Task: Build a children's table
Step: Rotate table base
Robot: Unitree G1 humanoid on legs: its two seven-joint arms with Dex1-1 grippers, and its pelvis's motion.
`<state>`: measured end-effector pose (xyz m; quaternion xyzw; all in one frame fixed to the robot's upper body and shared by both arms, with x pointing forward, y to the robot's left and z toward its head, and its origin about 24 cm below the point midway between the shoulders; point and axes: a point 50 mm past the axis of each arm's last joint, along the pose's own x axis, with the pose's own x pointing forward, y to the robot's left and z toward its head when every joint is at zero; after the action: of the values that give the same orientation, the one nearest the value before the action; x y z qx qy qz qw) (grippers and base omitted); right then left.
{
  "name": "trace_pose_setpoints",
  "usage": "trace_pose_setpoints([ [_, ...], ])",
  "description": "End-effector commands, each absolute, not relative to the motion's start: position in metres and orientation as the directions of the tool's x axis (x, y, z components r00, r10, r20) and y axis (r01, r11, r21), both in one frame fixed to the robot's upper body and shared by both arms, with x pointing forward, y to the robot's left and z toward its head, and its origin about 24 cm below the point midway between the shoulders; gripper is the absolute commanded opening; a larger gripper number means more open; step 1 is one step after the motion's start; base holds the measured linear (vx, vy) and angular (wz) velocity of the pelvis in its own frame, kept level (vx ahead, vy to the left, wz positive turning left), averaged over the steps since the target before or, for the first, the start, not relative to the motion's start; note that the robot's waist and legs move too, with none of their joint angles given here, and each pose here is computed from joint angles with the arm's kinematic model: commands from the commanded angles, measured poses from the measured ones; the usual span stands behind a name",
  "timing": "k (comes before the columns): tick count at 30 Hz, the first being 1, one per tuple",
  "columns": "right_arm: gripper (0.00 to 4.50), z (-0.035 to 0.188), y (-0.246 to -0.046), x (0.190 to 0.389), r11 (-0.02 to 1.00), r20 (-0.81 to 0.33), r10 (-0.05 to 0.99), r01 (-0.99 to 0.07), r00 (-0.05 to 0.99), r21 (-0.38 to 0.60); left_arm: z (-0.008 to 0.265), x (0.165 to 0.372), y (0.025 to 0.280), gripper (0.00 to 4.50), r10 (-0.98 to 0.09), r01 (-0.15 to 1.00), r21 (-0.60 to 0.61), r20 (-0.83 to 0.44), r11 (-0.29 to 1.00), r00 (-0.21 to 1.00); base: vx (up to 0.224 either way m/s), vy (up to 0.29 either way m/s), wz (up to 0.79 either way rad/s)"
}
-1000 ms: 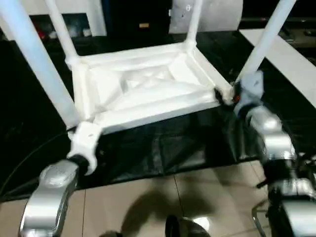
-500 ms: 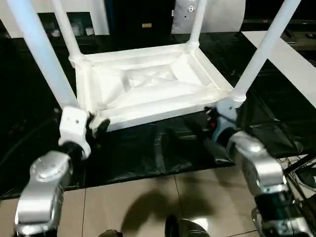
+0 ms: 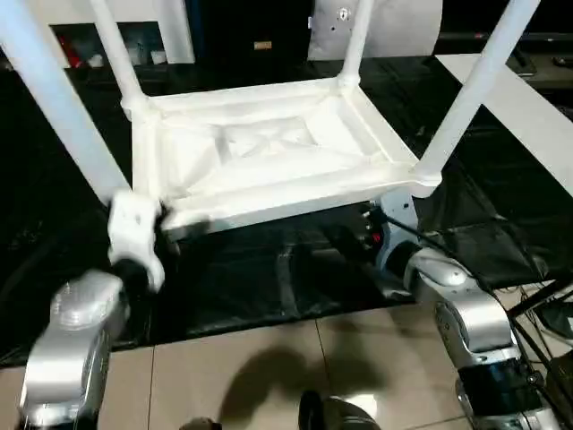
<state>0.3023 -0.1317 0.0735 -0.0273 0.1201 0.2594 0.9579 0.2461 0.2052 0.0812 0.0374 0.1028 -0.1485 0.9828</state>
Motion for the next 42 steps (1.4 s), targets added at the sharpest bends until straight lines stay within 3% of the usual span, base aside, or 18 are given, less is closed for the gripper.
trace_pose_setpoints([
  [1, 4.5, 0.075, -0.13, 0.299, 0.852, -0.244, 0.51, -0.524, 0.825, 0.012, 0.086, 0.24, 0.212, 3.98, -0.199, 0.213, 0.069, -0.163, 0.975, 0.966, 0.0, 0.0, 0.0],
  [3, 4.5, 0.076, -0.128, 0.297, 0.841, -0.24, 0.529, -0.54, 0.814, 0.024, 0.086, 0.236, 0.215, 4.14, -0.17, 0.183, 0.073, -0.155, 0.98, 0.973, 0.0, 0.0, 0.0],
  [7, 4.5, 0.082, -0.116, 0.288, 0.74, -0.199, 0.669, -0.666, 0.716, 0.094, 0.084, 0.216, 0.223, 4.45, -0.067, 0.078, 0.082, -0.134, 0.994, 0.989, 0.0, 0.0, 0.0],
  [8, 4.5, 0.087, -0.11, 0.279, 0.653, -0.161, 0.757, -0.743, 0.633, 0.147, 0.085, 0.214, 0.227, 4.45, -0.037, 0.048, 0.086, -0.132, 0.995, 0.991, 0.0, 0.0, 0.0],
  [11, 4.5, 0.095, -0.103, 0.267, 0.521, -0.113, 0.854, -0.828, 0.509, 0.209, 0.087, 0.217, 0.233, 4.45, -0.014, 0.026, 0.102, -0.118, 0.994, 0.993, 0.0, 0.0, 0.0],
  [14, 4.5, 0.094, -0.101, 0.26, 0.456, -0.135, 0.89, -0.858, 0.435, 0.236, 0.093, 0.226, 0.242, 4.45, -0.023, 0.036, 0.134, -0.097, 0.99, 0.995, 0.0, 0.0, 0.0],
  [16, 4.5, 0.091, -0.102, 0.261, 0.467, -0.166, 0.883, -0.856, 0.439, 0.22, 0.097, 0.231, 0.247, 4.45, -0.027, 0.039, 0.144, -0.082, 0.989, 0.996, 0.0, 0.0, 0.0],
  [19, 4.5, 0.08, -0.107, 0.275, 0.606, -0.229, 0.792, -0.773, 0.566, 0.186, 0.104, 0.252, 0.251, 4.45, -0.147, 0.154, 0.108, -0.067, 0.982, 0.987, 0.0, 0.0, 0.0],
  [22, 4.5, 0.075, -0.11, 0.284, 0.672, -0.261, 0.735, -0.723, 0.625, 0.162, 0.108, 0.271, 0.252, 4.45, -0.207, 0.212, 0.077, -0.072, 0.974, 0.976, 0.0, 0.0, 0.0],
  [26, 4.5, 0.074, -0.107, 0.287, 0.673, -0.264, 0.735, -0.718, 0.625, 0.176, 0.11, 0.29, 0.254, 4.45, -0.256, 0.258, 0.026, -0.066, 0.966, 0.964, 0.0, 0.0, 0.0],
  [30, 4.5, 0.07, -0.105, 0.293, 0.691, -0.282, 0.716, -0.706, 0.639, 0.154, 0.111, 0.301, 0.247, 4.45, -0.407, 0.404, -0.054, -0.065, 0.913, 0.911, 0.0, 0.0, 0.0],
  [31, 4.5, 0.067, -0.107, 0.299, 0.726, -0.305, 0.678, -0.674, 0.668, 0.138, 0.113, 0.302, 0.24, 4.45, -0.498, 0.489, -0.132, -0.052, 0.862, 0.865, 0.0, 0.0, 0.0],
  [32, 4.5, 0.067, -0.107, 0.299, 0.726, -0.305, 0.678, -0.674, 0.668, 0.138, 0.113, 0.302, 0.24, 4.45, -0.498, 0.489, -0.132, -0.052, 0.862, 0.865, 0.0, 0.0, 0.0],
  [34, 4.5, 0.058, -0.119, 0.317, 0.84, -0.357, 0.523, -0.539, 0.774, 0.059, 0.115, 0.293, 0.227, 4.45, -0.674, 0.662, -0.135, -0.076, 0.737, 0.735, 0.0, 0.0, 0.0],
  [37, 4.5, 0.055, -0.124, 0.325, 0.868, -0.374, 0.469, -0.495, 0.8, 0.031, 0.118, 0.285, 0.219, 4.45, -0.752, 0.736, -0.169, -0.065, 0.656, 0.656, 0.0, 0.0, 0.0],
  [42, 4.5, 0.054, -0.121, 0.333, 0.865, -0.375, 0.467, -0.502, 0.8, 0.008, 0.121, 0.27, 0.202, 4.45, -0.857, 0.833, -0.21, -0.073, 0.513, 0.509, 0.0, 0.0, 0.0],
])
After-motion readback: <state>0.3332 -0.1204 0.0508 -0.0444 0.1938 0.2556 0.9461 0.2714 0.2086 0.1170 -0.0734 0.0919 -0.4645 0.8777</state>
